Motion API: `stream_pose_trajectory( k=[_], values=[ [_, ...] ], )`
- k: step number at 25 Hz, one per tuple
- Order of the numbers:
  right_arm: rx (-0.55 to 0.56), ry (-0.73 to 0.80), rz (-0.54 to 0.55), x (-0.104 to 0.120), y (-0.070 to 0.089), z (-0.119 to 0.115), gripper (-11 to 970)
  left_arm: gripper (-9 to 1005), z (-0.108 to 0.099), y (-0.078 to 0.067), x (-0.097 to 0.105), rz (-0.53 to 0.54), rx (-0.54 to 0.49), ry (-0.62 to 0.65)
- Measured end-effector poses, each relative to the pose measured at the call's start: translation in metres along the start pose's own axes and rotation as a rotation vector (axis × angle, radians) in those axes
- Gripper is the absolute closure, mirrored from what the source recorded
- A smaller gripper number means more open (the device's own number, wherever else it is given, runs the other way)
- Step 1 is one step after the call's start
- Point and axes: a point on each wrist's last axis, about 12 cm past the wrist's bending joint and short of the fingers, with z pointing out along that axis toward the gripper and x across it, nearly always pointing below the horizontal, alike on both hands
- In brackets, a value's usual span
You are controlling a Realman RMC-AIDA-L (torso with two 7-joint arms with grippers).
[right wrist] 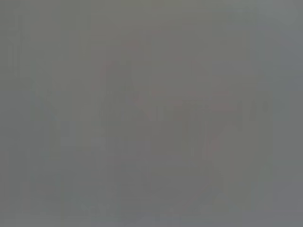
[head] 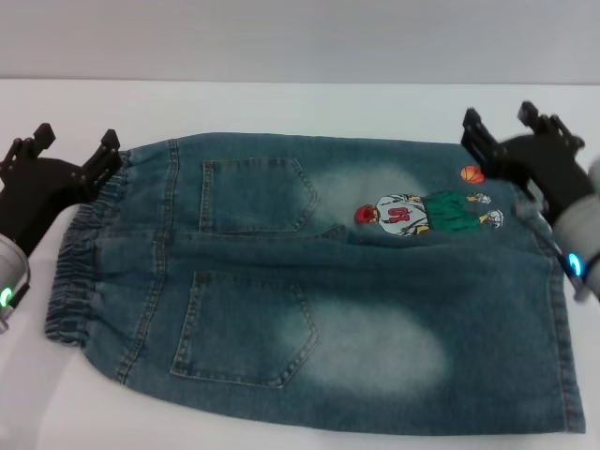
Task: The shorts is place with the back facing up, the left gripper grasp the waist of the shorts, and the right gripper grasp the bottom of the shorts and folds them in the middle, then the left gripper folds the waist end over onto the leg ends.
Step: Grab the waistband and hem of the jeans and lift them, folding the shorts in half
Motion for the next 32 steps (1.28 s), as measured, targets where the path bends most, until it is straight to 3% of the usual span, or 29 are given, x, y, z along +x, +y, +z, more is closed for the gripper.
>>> stream_pose_trajectory(
  k=[7, 11, 14, 18, 32],
  values=[
    [-0.092, 0.123, 0.034, -0.062, 0.008, -0.002, 275, 151, 0.004, -0.007, -0.035, -0.019, -0.020, 0.177],
    [-0.153, 0.232, 0.116, -0.082, 0.005, -0.001, 277, 152, 0.007, -0.014, -0.050, -0.006, -0.014, 0.315],
    [-0.170, 0.334, 0.170, -0.087, -0.001, 0.001, 279, 153, 0.008, -0.020, -0.067, 0.020, -0.016, 0.428],
    [-0.195, 0.399, 0.156, -0.090, -0.001, -0.001, 280, 154, 0.009, -0.025, -0.080, 0.062, -0.009, 0.505],
    [-0.279, 0.641, 0.094, -0.118, 0.008, -0.017, 287, 158, 0.007, -0.025, -0.093, 0.118, 0.016, 0.617]
  ],
)
